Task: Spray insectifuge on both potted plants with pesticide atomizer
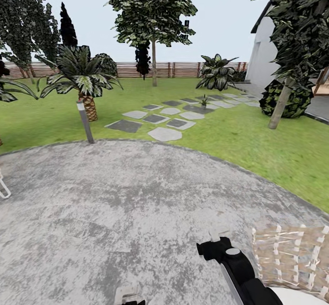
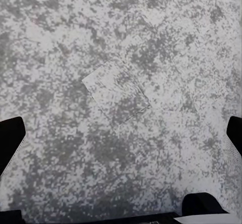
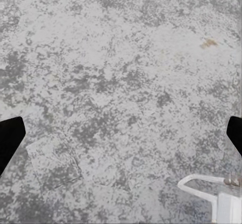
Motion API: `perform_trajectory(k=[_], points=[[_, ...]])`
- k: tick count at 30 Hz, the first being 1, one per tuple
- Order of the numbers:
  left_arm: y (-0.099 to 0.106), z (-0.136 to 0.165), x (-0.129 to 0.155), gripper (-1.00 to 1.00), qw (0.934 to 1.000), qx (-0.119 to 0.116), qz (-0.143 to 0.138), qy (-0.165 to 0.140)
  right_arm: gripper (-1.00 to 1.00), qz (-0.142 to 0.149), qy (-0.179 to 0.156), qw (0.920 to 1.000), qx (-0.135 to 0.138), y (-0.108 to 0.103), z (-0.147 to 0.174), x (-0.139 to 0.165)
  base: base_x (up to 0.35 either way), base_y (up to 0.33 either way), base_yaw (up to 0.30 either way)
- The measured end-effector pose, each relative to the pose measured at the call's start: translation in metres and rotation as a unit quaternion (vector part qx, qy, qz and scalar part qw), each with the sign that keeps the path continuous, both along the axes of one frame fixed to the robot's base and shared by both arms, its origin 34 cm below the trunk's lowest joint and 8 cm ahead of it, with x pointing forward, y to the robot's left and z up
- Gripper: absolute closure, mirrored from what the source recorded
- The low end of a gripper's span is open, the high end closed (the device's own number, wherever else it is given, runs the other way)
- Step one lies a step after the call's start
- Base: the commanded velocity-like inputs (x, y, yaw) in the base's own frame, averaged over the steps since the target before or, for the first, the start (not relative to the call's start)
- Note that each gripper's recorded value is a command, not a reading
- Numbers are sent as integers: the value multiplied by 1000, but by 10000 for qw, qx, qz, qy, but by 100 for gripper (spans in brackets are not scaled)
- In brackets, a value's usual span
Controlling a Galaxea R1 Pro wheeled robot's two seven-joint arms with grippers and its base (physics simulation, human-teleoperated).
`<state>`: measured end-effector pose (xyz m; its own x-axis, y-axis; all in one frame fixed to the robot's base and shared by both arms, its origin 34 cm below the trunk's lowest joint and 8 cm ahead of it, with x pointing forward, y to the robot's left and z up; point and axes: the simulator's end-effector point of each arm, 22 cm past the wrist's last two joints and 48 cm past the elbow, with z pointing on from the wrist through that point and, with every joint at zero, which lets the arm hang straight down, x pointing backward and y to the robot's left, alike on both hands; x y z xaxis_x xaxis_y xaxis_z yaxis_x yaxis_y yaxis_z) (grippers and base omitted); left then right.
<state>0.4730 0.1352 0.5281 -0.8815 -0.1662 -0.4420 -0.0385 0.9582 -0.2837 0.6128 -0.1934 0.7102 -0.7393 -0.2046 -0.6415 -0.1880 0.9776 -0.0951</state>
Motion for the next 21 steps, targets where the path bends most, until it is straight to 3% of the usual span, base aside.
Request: perform_trajectory(k=[21], points=[[0, 0, 0, -100, 10000, 9, -21, 2, -100, -11, -31, 10000, -8, -1, 1, 1, 320, 0, 0]])
